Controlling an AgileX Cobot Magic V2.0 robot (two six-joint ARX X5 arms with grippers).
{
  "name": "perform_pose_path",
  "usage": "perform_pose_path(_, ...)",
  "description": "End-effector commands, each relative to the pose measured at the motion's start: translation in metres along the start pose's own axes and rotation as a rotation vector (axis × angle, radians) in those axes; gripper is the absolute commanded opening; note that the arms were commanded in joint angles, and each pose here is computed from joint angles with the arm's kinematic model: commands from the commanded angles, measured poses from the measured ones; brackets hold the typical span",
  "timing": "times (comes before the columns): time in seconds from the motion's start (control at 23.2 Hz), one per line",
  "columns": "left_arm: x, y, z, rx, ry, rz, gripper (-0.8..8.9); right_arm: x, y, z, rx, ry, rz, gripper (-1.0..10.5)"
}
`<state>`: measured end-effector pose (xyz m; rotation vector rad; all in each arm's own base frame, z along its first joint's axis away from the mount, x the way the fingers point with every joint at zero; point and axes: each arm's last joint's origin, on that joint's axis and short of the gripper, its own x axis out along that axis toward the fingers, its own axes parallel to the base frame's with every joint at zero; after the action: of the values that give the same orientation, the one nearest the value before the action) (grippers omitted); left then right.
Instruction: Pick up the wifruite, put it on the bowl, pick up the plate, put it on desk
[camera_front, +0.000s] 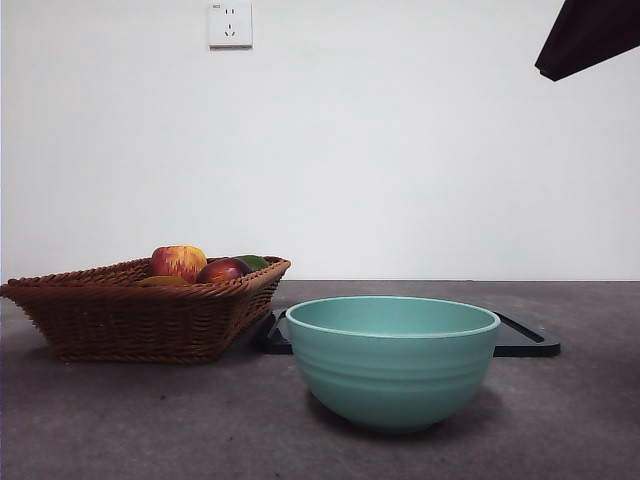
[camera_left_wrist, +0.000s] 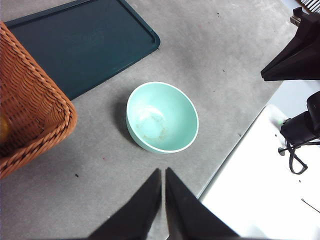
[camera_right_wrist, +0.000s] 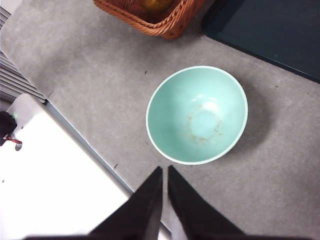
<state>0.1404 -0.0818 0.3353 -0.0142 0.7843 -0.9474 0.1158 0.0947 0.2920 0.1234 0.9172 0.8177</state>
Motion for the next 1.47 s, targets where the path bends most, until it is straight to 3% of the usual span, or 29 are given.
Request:
perform_pose_path(0.04,0.000,-0.001,0.003,0.022,-0.011,-0.007,0.10,-0.002,0.004,0.004,-0.026,-0.016,0.014,0.1)
perform_pose_path(0.26,-0.009,-0.002,0.004,0.072,-0.062,0.044,0.10,-0.002,0.004,0.004,-0.026,-0.016,0.014,0.1)
perform_pose_path(0.35,-0.024,0.000,0.007,0.105,-0.179,0.200,0.10,-0.002,0.004,0.004,-0.026,-0.016,0.013,0.1)
perform_pose_path(0.52,-0.072,0.000,0.007,0.194,-0.557,0.544,0.10,-0.002,0.004,0.004,-0.026,-0.016,0.014,0.1)
perform_pose_path(0.6,-0.089,-0.004,-0.005,0.258,-0.717,0.675,0.10,-0.002,0.004,0.004,-0.026,-0.016,0.014,0.1)
perform_pose_path(0.73,-0.094,-0.002,-0.034,0.251,-0.861,0.915,0.10,-0.002,0.004,0.004,-0.026,-0.016,0.014,0.1)
perform_pose_path(0.99,-0.072,0.015,-0.077,0.184,-0.852,1.048,0.10,-0.002,0.004,0.004,-0.026,-0.016,0.014,0.1)
perform_pose_path(1.47,-0.015,0.055,-0.140,0.079,-0.718,1.042,0.10,-0.002,0.004,0.004,-0.026,-0.016,0.014,0.1)
